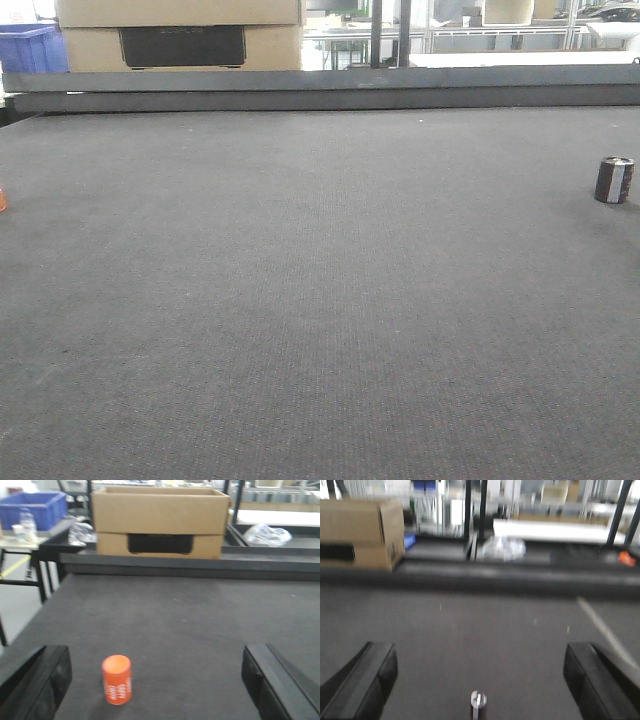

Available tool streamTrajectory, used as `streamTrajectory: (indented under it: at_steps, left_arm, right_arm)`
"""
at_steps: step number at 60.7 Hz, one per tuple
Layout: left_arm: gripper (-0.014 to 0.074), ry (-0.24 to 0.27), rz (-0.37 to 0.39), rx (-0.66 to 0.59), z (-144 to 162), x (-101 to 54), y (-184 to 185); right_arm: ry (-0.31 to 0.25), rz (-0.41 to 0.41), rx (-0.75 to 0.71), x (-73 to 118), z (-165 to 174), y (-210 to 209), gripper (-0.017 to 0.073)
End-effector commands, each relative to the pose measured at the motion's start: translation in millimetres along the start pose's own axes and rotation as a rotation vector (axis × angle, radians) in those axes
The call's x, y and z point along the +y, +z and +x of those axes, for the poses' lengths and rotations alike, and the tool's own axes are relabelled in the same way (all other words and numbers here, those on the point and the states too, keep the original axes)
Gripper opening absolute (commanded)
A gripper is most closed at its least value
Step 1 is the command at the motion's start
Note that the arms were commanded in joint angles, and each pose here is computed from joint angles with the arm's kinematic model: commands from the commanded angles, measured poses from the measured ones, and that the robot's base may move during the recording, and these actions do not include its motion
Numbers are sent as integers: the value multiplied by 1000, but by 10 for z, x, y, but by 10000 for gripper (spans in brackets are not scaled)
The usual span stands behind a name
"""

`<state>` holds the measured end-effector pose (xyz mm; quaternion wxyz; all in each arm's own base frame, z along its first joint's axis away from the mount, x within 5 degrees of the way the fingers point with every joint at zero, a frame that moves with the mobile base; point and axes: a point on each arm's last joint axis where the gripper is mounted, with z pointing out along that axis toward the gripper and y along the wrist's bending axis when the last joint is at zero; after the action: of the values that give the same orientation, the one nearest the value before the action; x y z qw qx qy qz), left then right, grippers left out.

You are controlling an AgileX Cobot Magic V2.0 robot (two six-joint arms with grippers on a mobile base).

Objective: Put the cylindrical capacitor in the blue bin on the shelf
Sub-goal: 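Reach the right gripper down toward the dark brown capacitor, then close the right gripper on the capacitor and lift it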

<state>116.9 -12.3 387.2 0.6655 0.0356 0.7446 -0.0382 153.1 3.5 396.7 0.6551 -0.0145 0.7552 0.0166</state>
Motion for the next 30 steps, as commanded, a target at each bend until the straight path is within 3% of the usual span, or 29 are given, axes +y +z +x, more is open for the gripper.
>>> streamTrajectory:
  at_steps: [1, 14, 30]
  left_arm:
    - [601, -15, 34, -27, -43, -39, 10]
    - [601, -12, 76, -32, -48, -89, 13]
    - [601, -12, 76, -32, -48, -89, 13]
  right_arm:
    - [8, 6, 80, -21, 144, 242, 569]
    - [16, 52, 148, -84, 823, 652, 569]
    - [-17, 118, 21, -126, 1463, 945, 569]
